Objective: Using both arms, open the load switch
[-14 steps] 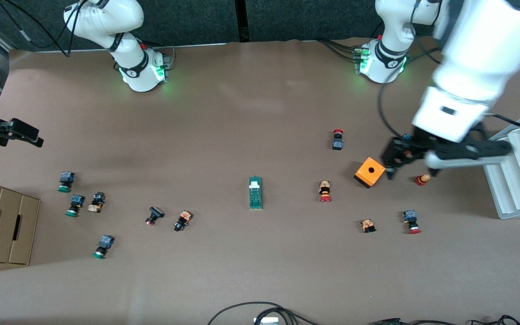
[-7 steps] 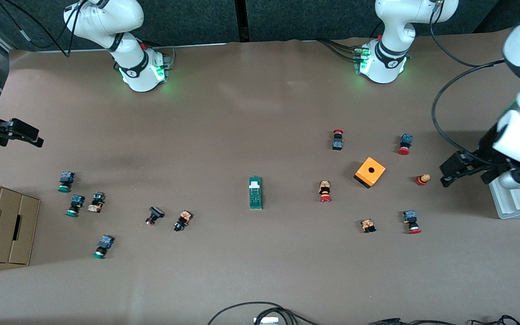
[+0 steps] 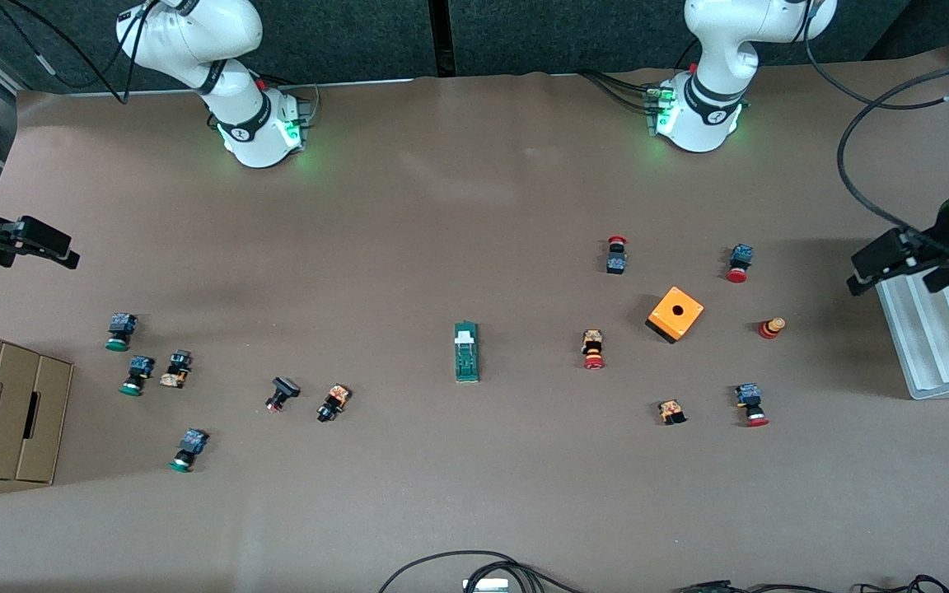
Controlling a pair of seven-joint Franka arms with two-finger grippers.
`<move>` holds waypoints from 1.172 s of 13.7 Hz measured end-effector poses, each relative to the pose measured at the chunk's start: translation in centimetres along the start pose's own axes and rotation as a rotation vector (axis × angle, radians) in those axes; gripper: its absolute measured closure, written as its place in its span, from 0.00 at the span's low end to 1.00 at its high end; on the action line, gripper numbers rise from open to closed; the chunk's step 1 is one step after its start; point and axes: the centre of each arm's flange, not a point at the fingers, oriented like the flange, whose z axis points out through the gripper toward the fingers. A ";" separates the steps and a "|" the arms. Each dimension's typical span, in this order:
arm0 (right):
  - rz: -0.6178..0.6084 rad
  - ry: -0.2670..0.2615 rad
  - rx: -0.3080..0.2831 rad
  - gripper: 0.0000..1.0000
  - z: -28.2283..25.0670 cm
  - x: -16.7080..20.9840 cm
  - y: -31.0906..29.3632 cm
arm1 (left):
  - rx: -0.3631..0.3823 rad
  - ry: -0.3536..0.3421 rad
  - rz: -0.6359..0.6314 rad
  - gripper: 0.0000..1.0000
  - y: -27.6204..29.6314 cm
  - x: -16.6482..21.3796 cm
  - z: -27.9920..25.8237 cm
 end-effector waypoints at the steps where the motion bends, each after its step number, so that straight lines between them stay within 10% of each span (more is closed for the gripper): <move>1: 0.000 0.000 0.000 0.01 0.0 0.0 0.0 | 0.003 0.002 -0.010 0.00 -0.7 0.0 -0.1; 16: -0.001 0.000 0.000 0.01 0.0 0.0 -0.1 | 0.012 -0.058 -0.033 0.00 -3.8 -0.3 2.8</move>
